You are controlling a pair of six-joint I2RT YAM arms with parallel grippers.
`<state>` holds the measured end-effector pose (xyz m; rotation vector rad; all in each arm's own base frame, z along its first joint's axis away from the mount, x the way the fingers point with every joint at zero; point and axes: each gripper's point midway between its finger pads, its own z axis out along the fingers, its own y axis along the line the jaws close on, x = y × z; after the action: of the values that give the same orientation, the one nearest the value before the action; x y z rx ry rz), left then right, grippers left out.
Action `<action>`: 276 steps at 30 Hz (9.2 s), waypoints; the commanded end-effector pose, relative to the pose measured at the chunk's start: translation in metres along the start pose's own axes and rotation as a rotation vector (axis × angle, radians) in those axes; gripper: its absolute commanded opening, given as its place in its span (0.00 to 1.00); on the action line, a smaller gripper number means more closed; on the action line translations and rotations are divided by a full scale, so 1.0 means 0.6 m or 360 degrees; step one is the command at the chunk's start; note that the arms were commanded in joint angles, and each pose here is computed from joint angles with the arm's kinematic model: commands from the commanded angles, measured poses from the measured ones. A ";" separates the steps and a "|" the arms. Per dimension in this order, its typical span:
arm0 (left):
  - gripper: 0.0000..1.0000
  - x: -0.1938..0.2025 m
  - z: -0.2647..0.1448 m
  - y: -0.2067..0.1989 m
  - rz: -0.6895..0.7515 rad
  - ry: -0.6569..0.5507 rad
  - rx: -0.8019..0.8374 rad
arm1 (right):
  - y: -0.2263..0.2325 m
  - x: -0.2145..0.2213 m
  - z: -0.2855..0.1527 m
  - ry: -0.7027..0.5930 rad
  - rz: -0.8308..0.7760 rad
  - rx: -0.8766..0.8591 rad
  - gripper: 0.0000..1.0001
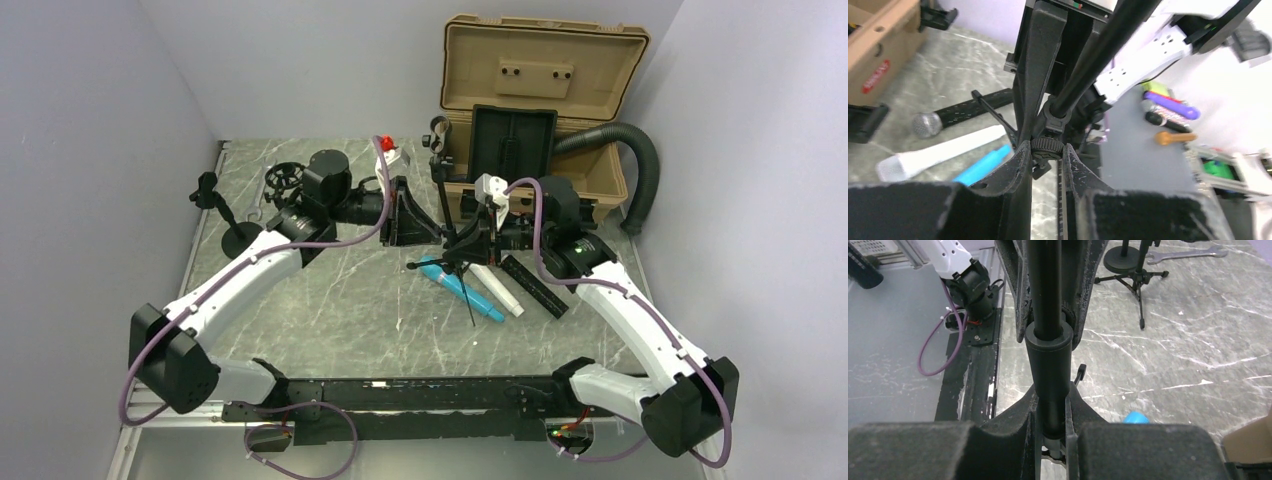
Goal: Remove the microphone from the stand
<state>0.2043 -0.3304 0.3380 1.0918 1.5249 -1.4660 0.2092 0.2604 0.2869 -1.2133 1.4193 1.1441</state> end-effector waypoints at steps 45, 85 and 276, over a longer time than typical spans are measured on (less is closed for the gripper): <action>0.90 -0.049 0.014 0.004 0.0485 0.0032 -0.0297 | -0.018 -0.039 -0.014 -0.0211 0.0126 0.0029 0.00; 0.55 -0.056 0.016 0.036 0.1257 0.0278 -0.0454 | -0.008 -0.029 -0.016 -0.0218 0.0135 0.0001 0.00; 0.00 -0.143 0.009 -0.012 0.0277 -0.0268 -0.0092 | -0.019 0.078 0.000 -0.0020 0.0143 0.0028 0.66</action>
<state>0.2412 -0.3497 0.3642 1.0300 1.4837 -1.3364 0.2148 0.2483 0.2537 -1.0875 1.4966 1.2341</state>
